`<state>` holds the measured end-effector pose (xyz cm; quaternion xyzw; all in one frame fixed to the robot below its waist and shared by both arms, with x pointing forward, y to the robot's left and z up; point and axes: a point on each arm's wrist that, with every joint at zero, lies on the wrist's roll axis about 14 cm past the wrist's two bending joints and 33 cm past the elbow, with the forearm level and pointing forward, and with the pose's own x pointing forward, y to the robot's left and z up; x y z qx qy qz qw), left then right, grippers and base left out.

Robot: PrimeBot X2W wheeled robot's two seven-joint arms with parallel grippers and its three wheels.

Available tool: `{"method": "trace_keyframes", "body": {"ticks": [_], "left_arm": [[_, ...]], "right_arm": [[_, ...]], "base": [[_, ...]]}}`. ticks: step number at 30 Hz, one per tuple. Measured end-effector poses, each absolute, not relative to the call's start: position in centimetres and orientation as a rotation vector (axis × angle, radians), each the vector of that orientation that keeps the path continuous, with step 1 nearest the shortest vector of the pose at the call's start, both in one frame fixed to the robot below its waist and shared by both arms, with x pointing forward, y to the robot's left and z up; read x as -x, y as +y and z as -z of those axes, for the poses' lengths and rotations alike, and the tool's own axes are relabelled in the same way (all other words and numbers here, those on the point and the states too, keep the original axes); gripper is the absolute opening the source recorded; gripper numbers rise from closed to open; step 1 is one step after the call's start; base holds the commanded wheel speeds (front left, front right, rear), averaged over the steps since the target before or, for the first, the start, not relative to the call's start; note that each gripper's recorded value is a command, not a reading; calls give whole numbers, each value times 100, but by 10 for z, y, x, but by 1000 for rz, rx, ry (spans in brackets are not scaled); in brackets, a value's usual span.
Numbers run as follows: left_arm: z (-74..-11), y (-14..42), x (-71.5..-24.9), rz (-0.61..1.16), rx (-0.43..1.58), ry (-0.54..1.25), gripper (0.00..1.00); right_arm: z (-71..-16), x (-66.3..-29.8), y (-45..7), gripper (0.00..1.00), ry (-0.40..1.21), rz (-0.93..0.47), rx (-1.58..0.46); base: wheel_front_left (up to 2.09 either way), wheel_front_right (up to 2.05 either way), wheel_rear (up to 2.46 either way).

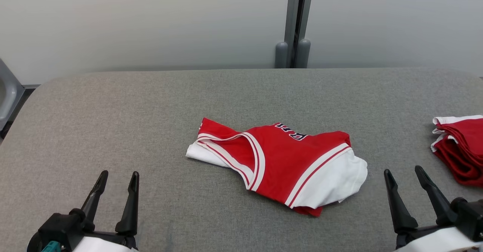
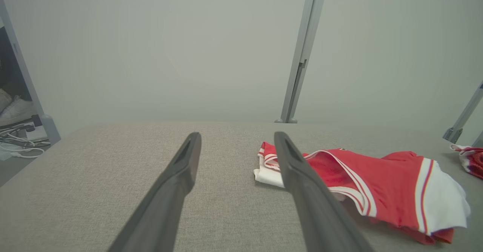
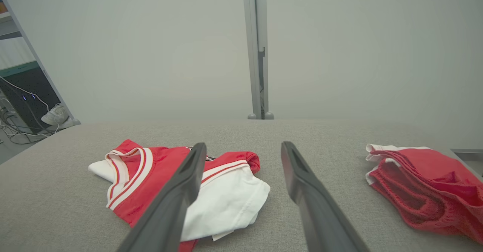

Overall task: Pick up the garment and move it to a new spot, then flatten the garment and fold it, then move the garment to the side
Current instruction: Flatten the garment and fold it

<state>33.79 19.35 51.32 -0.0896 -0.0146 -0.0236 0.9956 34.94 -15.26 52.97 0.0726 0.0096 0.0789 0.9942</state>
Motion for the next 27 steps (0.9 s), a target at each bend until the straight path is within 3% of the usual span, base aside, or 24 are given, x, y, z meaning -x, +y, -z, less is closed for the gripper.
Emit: {"method": "trace_keyframes", "body": {"ticks": [6,17,27], "left_arm": [[-520,196,-350,44,181,-56,100],[-503,218,-359,-32,191,-30,100],[-484,226,-364,-73,206,14,100]], "right_arm": [[-531,-371,-111,100,28,-278,-115],[-456,-360,14,100,290,-734,31],[-404,-371,19,100,399,-826,257]], "base": [[0,0,0],[0,0,0],[0,0,0]]}}
